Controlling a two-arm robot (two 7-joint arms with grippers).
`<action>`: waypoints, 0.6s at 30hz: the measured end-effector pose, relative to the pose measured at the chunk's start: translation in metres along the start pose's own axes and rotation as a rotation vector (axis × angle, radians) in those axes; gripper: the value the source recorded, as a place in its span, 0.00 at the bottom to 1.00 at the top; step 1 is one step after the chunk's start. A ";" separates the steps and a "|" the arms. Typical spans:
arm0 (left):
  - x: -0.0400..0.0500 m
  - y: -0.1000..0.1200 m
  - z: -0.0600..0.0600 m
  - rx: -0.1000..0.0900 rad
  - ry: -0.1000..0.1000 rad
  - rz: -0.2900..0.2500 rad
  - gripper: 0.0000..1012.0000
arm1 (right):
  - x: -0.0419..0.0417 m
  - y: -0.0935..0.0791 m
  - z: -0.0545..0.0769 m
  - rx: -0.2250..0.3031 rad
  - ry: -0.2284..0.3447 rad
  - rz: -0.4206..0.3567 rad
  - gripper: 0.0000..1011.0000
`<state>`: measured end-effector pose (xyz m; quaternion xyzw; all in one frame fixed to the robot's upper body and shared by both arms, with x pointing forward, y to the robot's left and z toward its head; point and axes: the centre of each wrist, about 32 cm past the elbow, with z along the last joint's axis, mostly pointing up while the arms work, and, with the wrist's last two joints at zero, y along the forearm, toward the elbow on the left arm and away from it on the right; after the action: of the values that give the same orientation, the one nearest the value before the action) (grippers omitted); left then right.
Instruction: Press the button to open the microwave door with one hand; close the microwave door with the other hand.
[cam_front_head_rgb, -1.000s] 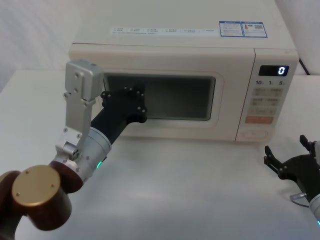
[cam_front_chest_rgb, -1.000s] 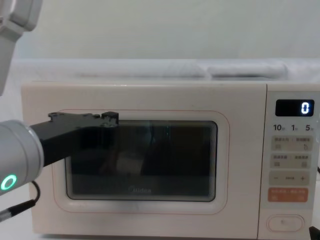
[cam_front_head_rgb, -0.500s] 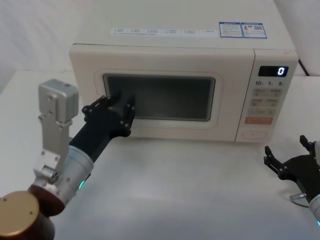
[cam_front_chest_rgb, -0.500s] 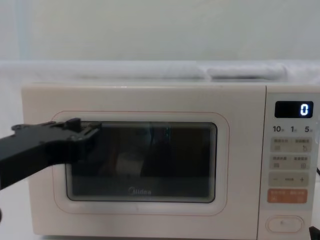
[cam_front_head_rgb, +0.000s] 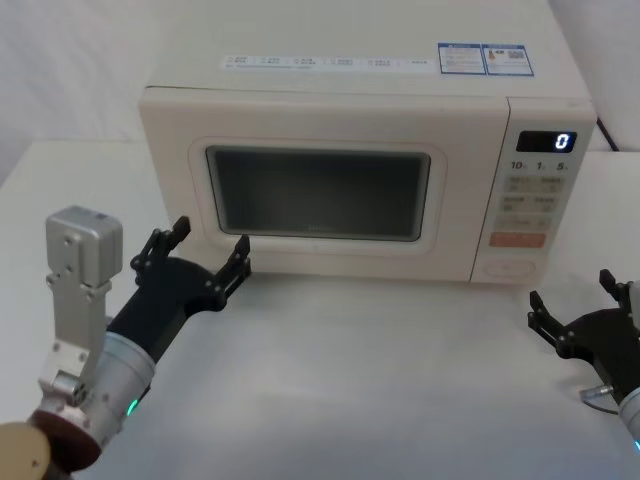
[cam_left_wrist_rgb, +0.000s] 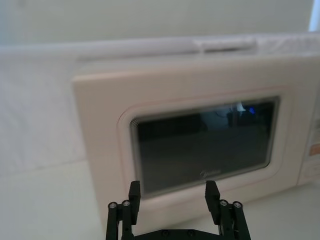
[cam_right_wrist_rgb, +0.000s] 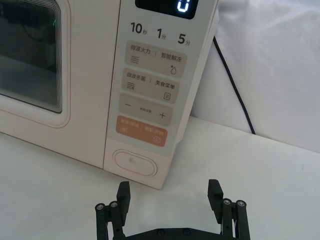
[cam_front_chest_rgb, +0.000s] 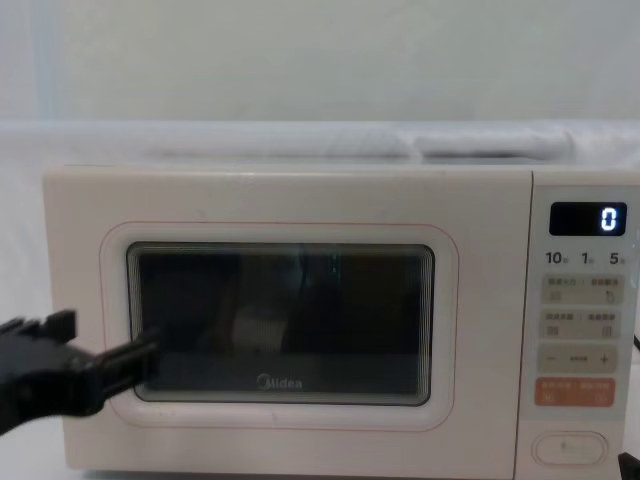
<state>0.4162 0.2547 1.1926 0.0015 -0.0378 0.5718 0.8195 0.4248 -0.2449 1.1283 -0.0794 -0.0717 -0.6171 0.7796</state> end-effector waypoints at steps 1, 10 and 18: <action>0.0016 0.002 -0.004 0.010 0.008 0.011 0.84 | 0.0000 0.000 0.000 0.000 0.000 0.000 0.99; 0.0090 0.008 -0.026 0.073 0.054 0.071 0.99 | 0.0000 0.000 0.000 0.000 0.000 0.000 0.99; 0.0119 0.010 -0.036 0.110 0.066 0.102 0.99 | 0.0000 0.000 0.000 0.000 0.000 0.000 0.99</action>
<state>0.4128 0.2711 1.1572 0.0257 0.0207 0.6140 0.7886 0.4248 -0.2449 1.1283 -0.0793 -0.0717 -0.6171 0.7796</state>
